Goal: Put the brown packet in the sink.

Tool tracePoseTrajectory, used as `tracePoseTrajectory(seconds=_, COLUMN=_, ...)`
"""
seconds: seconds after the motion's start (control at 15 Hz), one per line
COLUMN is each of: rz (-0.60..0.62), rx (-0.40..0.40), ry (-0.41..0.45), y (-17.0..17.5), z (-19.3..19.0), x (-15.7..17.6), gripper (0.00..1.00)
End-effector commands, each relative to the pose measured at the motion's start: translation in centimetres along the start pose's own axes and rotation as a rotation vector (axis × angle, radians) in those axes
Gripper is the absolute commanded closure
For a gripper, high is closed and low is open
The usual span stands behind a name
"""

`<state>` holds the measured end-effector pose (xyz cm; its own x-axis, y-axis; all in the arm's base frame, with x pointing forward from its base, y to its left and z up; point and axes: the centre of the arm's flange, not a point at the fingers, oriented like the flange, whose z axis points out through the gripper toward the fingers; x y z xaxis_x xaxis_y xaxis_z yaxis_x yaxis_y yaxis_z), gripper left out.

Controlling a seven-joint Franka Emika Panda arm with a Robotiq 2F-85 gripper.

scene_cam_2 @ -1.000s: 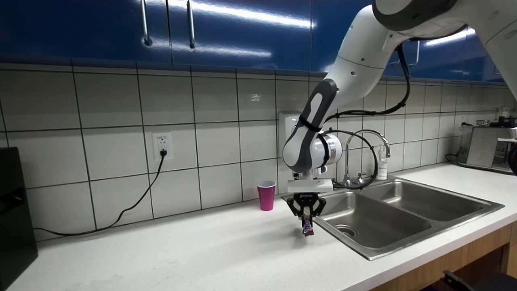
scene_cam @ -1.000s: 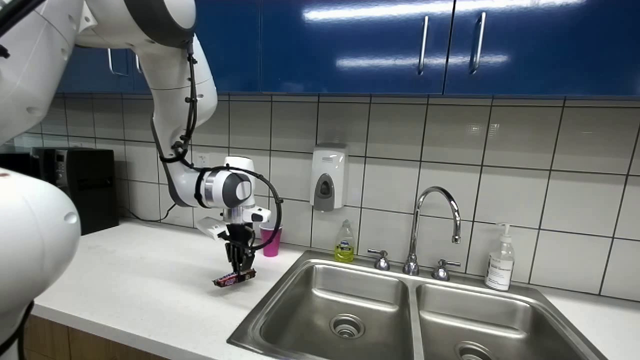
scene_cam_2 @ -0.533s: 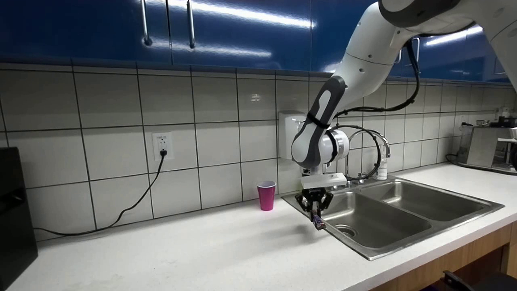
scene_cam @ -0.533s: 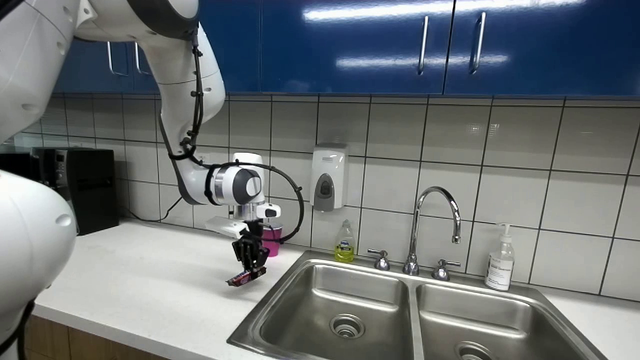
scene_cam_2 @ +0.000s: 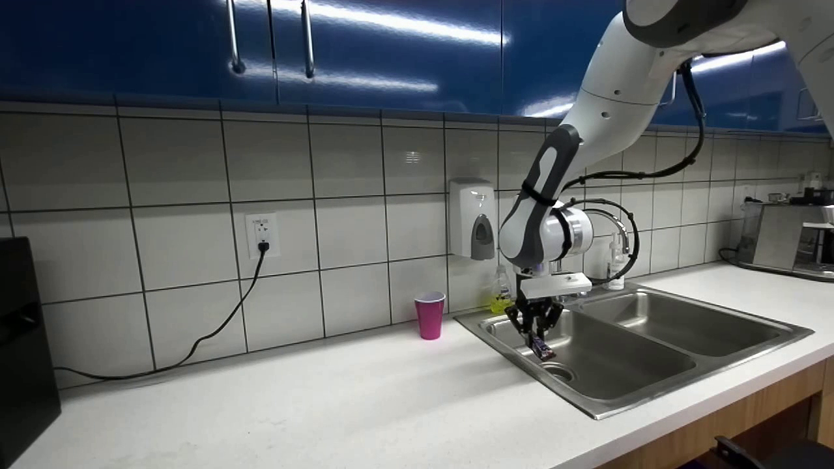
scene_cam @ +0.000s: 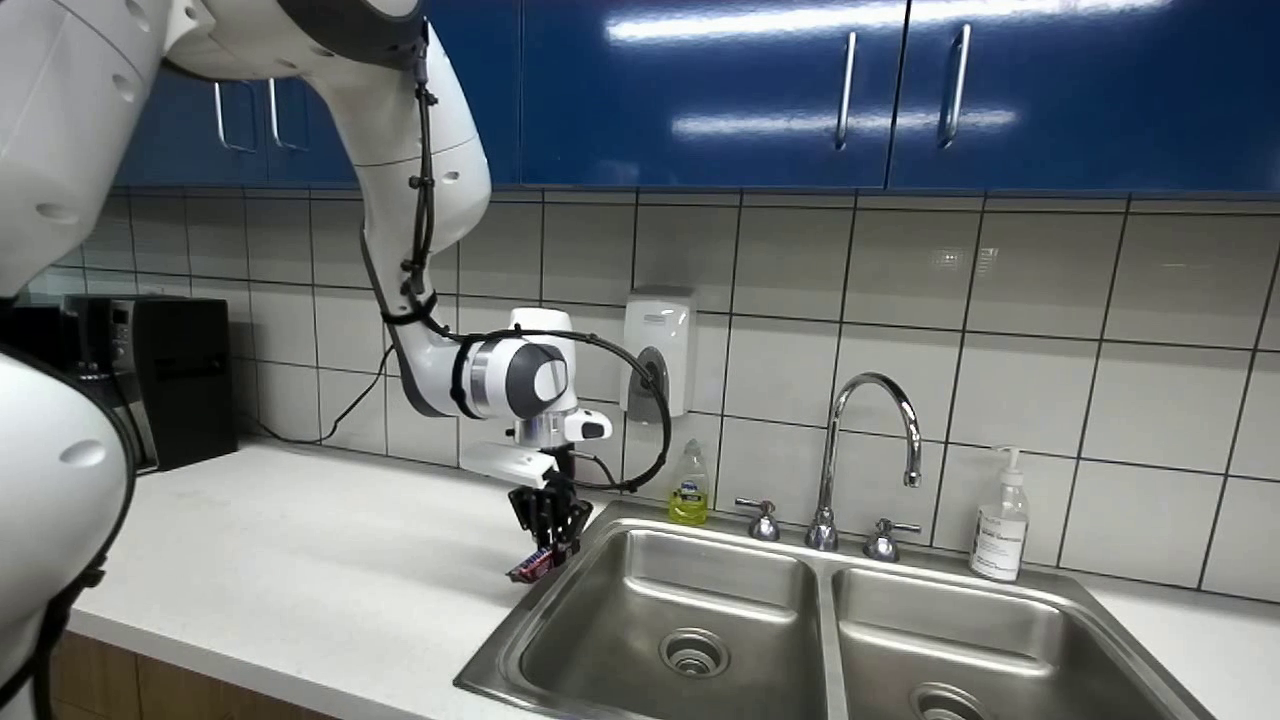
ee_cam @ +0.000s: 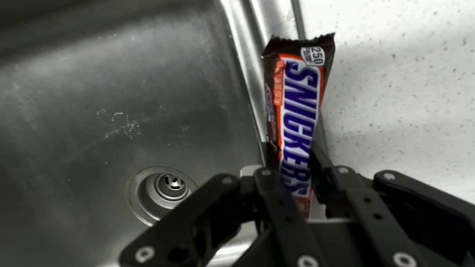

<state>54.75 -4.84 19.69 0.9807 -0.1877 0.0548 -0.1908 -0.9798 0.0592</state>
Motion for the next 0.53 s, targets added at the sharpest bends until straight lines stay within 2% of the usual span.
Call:
tracePoseTrajectory(seconds=0.0, rz=0.012, rx=0.026, ry=0.024, y=4.1, z=-0.7, x=-0.2, gripper=0.94)
tracePoseTrajectory(seconds=0.47, rz=0.112, rx=0.034, ry=0.025, y=11.7, z=1.9, x=0.8, gripper=0.94)
